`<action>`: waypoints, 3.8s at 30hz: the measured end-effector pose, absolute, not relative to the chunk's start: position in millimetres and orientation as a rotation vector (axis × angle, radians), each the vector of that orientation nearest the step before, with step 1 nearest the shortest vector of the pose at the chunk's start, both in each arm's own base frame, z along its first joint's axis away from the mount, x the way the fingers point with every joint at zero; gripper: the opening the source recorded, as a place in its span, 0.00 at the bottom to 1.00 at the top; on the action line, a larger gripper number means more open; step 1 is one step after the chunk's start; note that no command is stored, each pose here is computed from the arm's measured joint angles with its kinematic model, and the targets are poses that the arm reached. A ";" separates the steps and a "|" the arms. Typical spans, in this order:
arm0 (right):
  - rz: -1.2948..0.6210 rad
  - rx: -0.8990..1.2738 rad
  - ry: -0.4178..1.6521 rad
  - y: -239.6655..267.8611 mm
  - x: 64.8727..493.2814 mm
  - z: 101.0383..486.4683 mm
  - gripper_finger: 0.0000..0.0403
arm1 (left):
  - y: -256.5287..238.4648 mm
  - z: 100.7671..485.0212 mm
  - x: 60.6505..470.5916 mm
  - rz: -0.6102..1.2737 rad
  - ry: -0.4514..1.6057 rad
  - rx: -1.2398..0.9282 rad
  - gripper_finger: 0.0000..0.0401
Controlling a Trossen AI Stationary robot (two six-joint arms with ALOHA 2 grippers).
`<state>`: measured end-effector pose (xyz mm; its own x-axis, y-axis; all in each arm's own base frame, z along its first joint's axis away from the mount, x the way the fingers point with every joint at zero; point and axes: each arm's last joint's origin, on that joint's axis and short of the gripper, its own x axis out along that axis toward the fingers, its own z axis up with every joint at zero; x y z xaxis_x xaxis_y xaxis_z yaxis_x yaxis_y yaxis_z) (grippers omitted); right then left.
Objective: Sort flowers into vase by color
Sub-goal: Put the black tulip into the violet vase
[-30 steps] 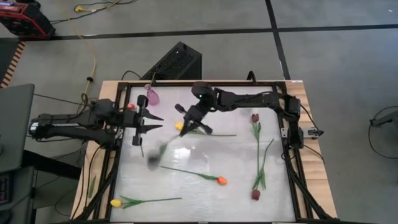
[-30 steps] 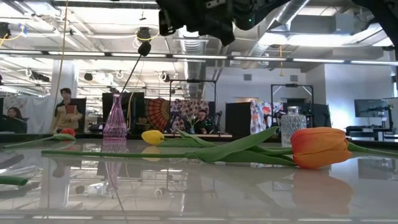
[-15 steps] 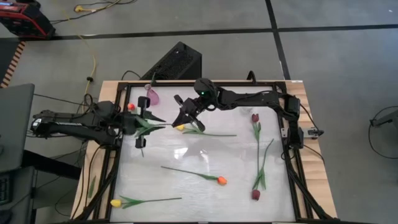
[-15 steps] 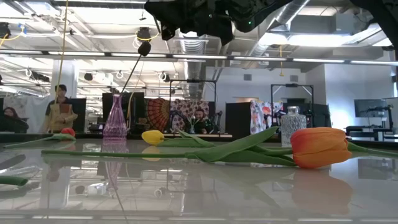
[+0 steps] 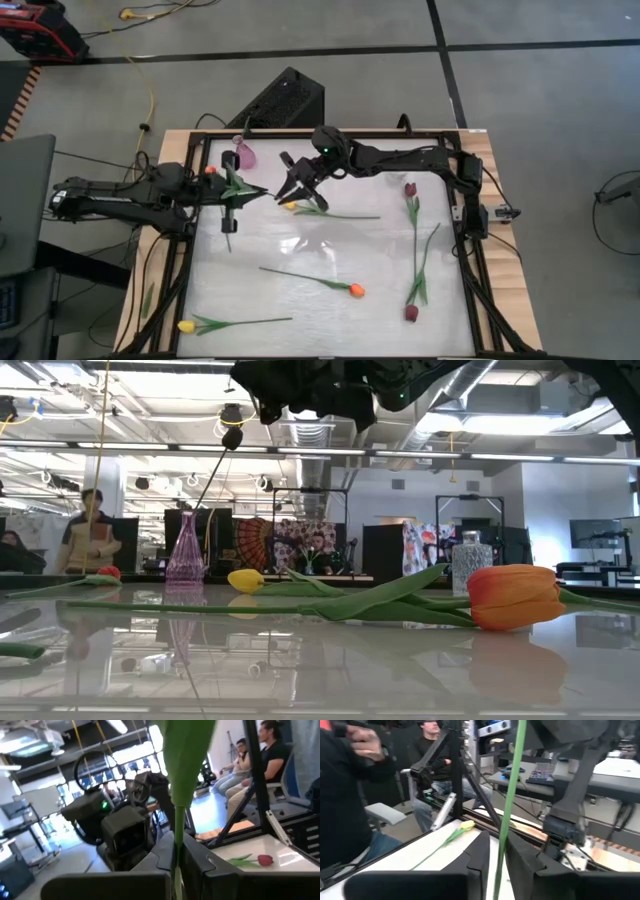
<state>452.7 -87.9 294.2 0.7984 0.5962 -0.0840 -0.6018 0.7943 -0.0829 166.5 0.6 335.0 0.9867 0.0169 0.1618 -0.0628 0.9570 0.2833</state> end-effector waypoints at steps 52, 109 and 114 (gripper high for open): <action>0.310 -0.217 0.056 -79.6 455.6 321.8 0.26 | 12.6 296.2 195.9 0.318 0.168 0.167 0.00; -0.115 -0.217 -0.438 -186.4 525.4 274.1 0.07 | 21.0 228.2 99.7 0.793 0.328 -0.147 0.44; -0.153 -0.221 -0.405 -192.9 526.8 268.5 0.08 | 20.9 230.5 95.6 0.790 0.300 -0.159 0.44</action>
